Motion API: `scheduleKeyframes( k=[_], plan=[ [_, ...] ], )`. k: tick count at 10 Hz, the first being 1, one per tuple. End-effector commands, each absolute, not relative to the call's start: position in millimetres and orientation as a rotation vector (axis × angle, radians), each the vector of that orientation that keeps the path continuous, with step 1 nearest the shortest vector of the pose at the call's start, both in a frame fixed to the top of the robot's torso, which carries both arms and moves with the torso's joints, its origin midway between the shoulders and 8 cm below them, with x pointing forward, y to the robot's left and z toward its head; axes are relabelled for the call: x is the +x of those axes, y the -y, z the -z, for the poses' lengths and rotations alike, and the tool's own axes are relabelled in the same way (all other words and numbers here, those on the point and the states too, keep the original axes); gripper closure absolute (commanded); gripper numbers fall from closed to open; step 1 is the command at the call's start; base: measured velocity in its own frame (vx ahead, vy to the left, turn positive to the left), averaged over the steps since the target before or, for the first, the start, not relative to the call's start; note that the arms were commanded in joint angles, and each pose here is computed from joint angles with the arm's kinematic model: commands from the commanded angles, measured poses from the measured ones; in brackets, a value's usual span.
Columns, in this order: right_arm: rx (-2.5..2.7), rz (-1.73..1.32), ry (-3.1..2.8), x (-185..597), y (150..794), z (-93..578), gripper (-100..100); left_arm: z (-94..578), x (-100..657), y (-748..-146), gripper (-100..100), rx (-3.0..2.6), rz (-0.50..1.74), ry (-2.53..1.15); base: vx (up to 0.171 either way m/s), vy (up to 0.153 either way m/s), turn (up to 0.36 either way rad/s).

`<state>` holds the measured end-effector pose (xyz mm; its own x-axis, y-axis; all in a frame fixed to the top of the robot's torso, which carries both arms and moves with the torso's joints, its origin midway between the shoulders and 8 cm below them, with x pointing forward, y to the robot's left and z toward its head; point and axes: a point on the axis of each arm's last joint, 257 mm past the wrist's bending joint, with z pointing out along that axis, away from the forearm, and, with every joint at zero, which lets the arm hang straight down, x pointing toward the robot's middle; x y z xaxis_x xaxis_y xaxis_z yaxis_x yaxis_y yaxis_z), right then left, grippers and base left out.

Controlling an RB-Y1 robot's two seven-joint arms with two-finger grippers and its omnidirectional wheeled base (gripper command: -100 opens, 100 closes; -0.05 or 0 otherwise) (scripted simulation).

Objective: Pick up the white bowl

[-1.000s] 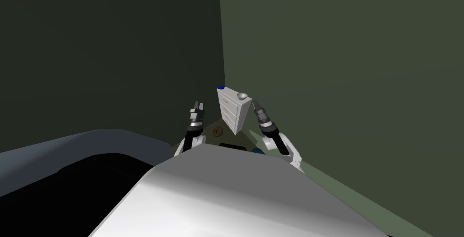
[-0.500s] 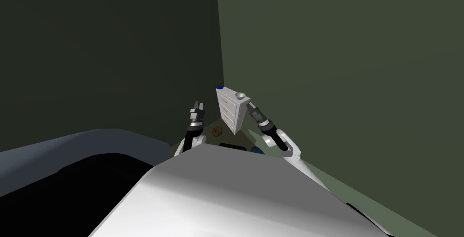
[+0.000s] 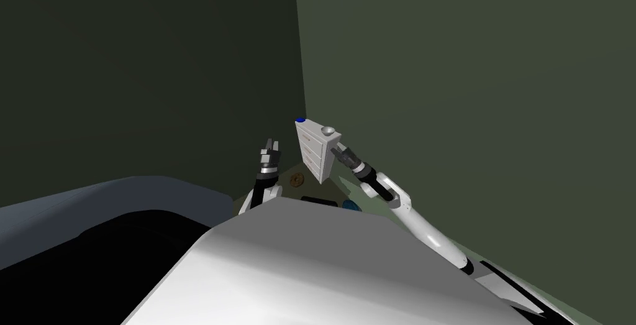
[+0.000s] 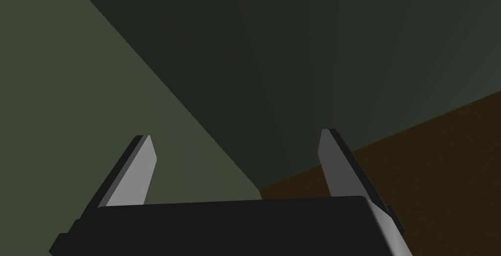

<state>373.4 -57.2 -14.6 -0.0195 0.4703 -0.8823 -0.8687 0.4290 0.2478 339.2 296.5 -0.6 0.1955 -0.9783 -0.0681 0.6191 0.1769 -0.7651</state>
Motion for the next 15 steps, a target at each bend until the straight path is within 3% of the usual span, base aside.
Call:
scheduleKeyframes(
  k=[1,15],
  plan=[
    [-0.544,-1.068,-1.163,374.5,50.1,27.0,-100,0.6,339.2,-296.5,0,-0.683,1.25,-0.648,-0.009,-0.016,-0.008],
    [-1.223,-0.611,-1.201,400.6,94.0,110.0,-100,0.6,339.2,-296.5,0,-0.683,1.25,-0.648,0.003,0.006,0.014]
  ],
)
